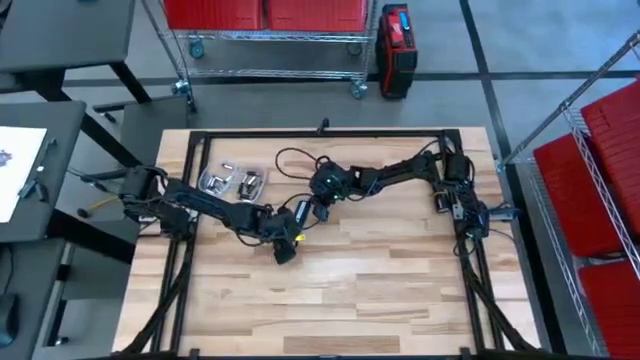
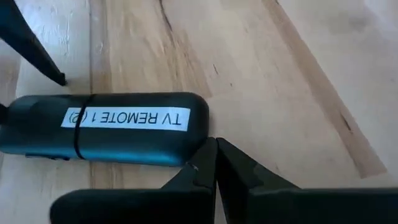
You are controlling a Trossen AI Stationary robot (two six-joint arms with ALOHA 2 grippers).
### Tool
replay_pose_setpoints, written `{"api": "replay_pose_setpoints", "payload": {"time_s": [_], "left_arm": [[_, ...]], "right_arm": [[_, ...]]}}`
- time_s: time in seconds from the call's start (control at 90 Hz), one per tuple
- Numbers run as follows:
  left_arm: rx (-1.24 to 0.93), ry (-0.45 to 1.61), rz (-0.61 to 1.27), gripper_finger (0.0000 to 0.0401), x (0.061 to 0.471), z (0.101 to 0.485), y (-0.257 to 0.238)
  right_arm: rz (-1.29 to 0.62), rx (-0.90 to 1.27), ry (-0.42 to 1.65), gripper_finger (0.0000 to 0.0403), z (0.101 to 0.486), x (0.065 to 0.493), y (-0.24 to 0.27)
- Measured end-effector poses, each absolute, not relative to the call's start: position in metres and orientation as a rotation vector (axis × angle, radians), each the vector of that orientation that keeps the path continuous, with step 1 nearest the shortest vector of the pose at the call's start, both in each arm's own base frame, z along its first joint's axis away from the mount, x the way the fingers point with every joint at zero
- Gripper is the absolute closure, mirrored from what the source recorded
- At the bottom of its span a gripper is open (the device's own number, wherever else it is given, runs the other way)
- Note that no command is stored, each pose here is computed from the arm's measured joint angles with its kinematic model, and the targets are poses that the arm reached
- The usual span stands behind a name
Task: Insert battery
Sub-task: Close the remote's battery compartment, then move the remote beside the flashlight
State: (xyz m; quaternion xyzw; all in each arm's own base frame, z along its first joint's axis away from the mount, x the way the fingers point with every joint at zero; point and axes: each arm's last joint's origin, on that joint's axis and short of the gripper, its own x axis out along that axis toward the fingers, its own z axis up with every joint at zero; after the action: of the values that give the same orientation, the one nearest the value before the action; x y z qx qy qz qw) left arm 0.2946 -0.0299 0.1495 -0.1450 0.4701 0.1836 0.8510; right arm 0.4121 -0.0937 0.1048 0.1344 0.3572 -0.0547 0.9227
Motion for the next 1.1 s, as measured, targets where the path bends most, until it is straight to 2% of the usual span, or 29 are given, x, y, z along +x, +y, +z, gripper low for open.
{"api": "replay_pose_setpoints", "payload": {"time_s": [0.544, 0.733, 0.944, 1.1], "left_arm": [[-0.347, 1.004, 0.381, 0.0214, 0.296, 0.15, -0.009], [-0.428, 1.063, 0.324, 0.0214, 0.289, 0.168, -0.011], [-0.541, 1.027, 0.303, 0.0214, 0.288, 0.187, -0.009], [-0.638, 0.977, 0.363, 0.0205, 0.293, 0.196, 0.008]], "right_arm": [[-0.098, 0.246, 0.755, 0.0403, 0.105, 0.416, -0.072], [-0.135, 0.439, 0.83, 0.0403, 0.124, 0.397, -0.092], [-0.121, 0.527, 0.781, 0.0401, 0.158, 0.383, -0.115], [-0.131, 0.525, 0.753, 0.0368, 0.178, 0.375, -0.119]]}}
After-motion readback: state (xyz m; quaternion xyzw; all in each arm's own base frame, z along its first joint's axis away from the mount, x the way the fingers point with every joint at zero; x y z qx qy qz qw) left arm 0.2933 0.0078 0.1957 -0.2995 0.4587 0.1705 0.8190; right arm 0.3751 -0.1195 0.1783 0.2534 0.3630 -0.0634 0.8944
